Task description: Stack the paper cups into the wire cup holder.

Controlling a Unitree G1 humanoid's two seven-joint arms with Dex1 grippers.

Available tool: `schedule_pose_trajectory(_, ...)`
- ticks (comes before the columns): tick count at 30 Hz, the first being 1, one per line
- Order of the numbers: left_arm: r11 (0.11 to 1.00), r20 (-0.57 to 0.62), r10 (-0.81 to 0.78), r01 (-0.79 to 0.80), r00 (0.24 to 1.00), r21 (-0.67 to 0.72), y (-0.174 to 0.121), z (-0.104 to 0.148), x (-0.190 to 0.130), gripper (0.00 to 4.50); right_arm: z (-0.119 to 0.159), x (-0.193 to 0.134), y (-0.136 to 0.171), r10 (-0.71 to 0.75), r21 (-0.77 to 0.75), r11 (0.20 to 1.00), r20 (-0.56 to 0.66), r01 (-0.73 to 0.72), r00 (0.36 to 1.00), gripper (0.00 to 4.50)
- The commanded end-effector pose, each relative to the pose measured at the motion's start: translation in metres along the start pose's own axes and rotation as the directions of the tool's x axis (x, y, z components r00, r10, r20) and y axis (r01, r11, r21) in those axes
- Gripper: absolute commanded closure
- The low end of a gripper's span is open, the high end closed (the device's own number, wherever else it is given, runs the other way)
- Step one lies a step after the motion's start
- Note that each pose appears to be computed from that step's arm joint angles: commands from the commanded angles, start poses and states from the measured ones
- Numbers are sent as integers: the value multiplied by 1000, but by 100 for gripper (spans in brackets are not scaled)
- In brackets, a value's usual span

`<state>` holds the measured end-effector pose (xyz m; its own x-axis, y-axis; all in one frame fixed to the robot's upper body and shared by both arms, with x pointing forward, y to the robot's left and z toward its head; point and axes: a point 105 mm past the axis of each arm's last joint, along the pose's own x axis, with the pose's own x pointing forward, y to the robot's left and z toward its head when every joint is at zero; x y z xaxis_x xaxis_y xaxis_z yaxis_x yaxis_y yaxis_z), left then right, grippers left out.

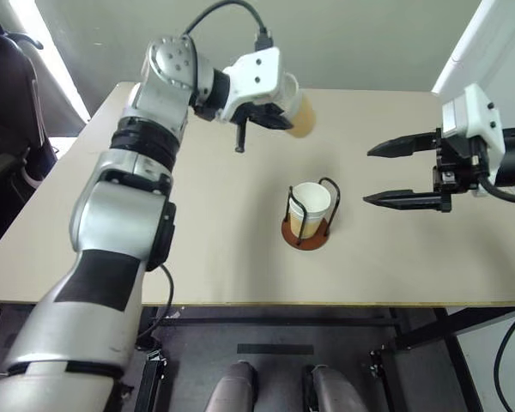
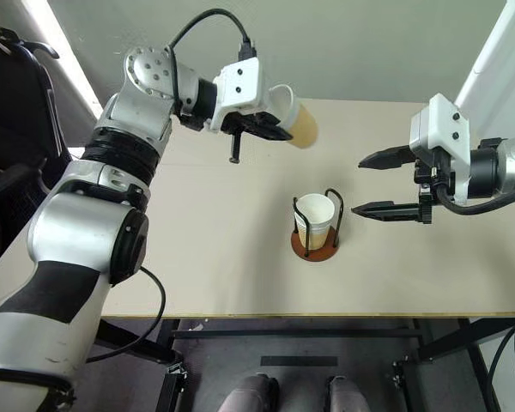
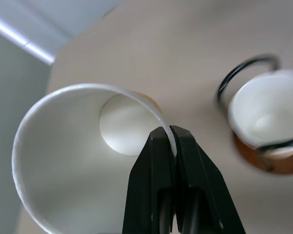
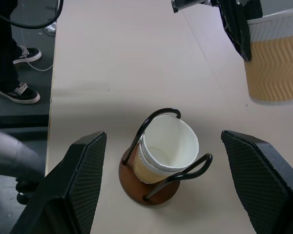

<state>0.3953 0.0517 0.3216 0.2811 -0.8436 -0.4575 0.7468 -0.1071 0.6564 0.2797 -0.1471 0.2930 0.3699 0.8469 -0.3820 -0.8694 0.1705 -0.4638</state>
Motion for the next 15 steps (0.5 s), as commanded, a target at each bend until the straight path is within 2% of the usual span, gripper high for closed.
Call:
schedule_pose_trajectory(1, 997, 82, -78, 77, 994, 10, -2, 25, -11, 448, 10, -3, 2, -23, -28, 999, 7, 23, 1000, 70)
schedule_pose_trajectory(10, 964, 34, -262, 263, 965, -45, -41, 16, -25, 448, 11, 1, 4, -30, -4, 1000, 18, 30, 999, 70)
schedule_pose_trajectory(15, 954, 100, -282, 290, 954, -79, -42, 25, -22, 448, 12, 3, 1, -53, -7, 999, 27, 54, 998, 70)
